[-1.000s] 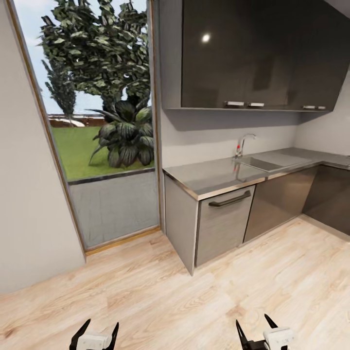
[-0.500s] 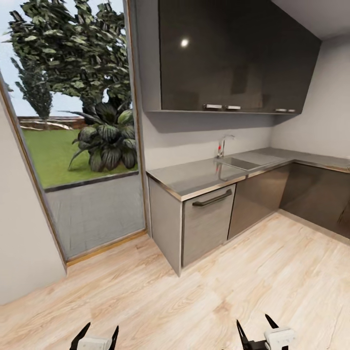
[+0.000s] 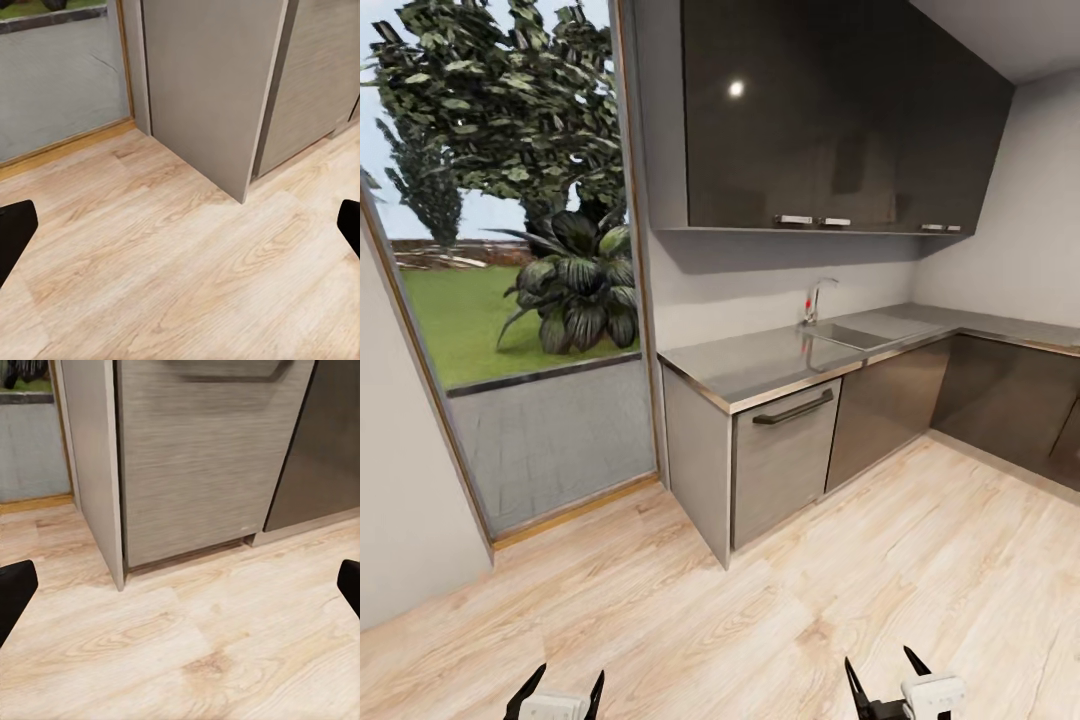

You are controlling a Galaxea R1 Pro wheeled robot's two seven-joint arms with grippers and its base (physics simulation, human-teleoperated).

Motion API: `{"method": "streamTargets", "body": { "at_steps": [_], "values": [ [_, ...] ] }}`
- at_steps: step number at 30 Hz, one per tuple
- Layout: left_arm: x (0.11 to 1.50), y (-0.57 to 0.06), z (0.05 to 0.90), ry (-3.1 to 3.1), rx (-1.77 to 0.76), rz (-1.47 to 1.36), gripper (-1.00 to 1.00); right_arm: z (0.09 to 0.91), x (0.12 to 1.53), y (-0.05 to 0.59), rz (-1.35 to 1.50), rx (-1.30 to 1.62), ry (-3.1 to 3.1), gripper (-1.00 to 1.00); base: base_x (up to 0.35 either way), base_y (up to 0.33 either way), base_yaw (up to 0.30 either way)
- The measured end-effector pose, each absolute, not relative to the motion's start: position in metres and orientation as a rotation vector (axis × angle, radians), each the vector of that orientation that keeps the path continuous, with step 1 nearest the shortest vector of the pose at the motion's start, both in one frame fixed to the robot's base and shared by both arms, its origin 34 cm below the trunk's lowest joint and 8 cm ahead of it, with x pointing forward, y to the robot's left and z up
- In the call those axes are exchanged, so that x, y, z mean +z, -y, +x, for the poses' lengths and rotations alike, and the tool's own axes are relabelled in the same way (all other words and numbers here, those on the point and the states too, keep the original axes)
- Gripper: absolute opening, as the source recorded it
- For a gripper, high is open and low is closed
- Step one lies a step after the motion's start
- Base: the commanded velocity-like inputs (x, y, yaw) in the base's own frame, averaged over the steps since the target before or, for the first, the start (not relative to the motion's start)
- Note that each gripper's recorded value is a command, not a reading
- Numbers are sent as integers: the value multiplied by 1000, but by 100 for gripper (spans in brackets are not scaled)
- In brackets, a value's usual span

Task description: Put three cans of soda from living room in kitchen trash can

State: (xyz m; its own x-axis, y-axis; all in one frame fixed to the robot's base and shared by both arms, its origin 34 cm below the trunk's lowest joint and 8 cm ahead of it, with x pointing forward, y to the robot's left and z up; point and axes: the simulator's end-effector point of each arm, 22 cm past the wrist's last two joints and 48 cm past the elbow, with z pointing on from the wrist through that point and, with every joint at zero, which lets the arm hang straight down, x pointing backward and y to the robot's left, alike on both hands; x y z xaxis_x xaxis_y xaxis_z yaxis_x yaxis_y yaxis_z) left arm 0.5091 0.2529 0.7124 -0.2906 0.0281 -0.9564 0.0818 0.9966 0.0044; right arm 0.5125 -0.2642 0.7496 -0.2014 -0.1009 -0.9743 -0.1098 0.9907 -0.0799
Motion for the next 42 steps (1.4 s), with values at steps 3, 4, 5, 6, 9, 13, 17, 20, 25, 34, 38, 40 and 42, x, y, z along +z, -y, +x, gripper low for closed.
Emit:
{"method": "streamTargets", "body": {
  "at_steps": [3, 4, 5, 6, 9, 13, 17, 20, 25, 34, 38, 40, 42],
  "values": [
    [712, -253, 509, -1867, -51, 80, 100, 513, 750, 262, -157, 11, -1775, 100, 0, 0, -13],
    [712, -253, 509, -1867, -51, 80, 100, 513, 750, 262, -157, 11, -1776, 100, 0, 0, -63],
    [712, -253, 509, -1867, -51, 80, 100, 513, 750, 263, -157, 11, -1776, 100, 0, 0, -94],
    [712, -253, 509, -1868, -51, 81, 100, 513, 749, 263, -157, 11, -1776, 100, 0, 0, -122],
    [712, -253, 509, -1868, -51, 81, 100, 512, 749, 263, -155, 12, -1778, 100, 0, 0, -165],
    [712, -253, 509, -1868, -51, 82, 100, 512, 749, 263, -151, 12, -1781, 100, 0, 0, -213],
    [711, -253, 509, -1869, -52, 83, 100, 512, 748, 264, -149, 12, -1782, 100, 0, 0, -231],
    [711, -252, 508, -1870, -53, 85, 100, 512, 749, 264, -140, 16, -1782, 100, -3, 6, -238],
    [701, -251, 503, -1893, -55, 92, 100, 513, 749, 266, -120, 23, -1781, 100, -68, 156, -242],
    [695, -251, 500, -1908, -58, 96, 100, 513, 749, 267, -113, 25, -1780, 100, -115, 264, -247],
    [694, -251, 499, -1909, -59, 93, 100, 513, 750, 267, -112, 25, -1780, 100, -125, 285, -249],
    [694, -251, 499, -1909, -59, 93, 100, 513, 750, 267, -112, 25, -1780, 100, -126, 287, -243],
    [694, -251, 499, -1909, -59, 92, 100, 513, 750, 268, -111, 23, -1779, 100, -127, 288, -163]
  ]
}}
